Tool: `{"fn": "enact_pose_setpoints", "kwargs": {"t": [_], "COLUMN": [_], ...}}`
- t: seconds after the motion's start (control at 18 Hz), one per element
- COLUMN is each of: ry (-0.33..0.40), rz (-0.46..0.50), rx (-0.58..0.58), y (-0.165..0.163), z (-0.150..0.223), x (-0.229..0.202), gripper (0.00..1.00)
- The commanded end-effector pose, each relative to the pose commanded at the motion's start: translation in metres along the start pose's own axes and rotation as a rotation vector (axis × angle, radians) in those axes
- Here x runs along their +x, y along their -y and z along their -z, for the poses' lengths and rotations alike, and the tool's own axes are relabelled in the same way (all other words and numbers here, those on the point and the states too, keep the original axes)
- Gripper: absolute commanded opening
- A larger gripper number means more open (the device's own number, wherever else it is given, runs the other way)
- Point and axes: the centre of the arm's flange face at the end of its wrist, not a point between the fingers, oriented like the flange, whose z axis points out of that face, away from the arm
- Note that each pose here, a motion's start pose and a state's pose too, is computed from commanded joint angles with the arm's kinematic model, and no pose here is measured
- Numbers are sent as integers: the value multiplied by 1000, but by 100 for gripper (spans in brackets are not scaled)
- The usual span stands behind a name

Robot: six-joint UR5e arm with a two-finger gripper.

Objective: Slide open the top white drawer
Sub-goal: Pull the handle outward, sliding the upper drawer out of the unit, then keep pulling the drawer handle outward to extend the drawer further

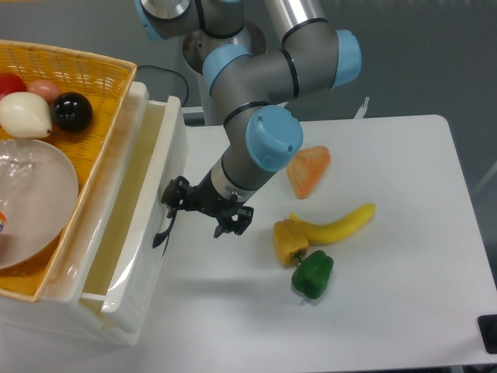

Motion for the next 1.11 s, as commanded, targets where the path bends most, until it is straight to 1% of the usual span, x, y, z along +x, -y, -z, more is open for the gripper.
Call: {"fn": "enact_pose_setpoints", "kwargs": {"t": [1.11], "ry": [9], "rz": [22], "rx": [19], "y": [-3], "z": [12], "x": [-16], "gripper": [100]}}
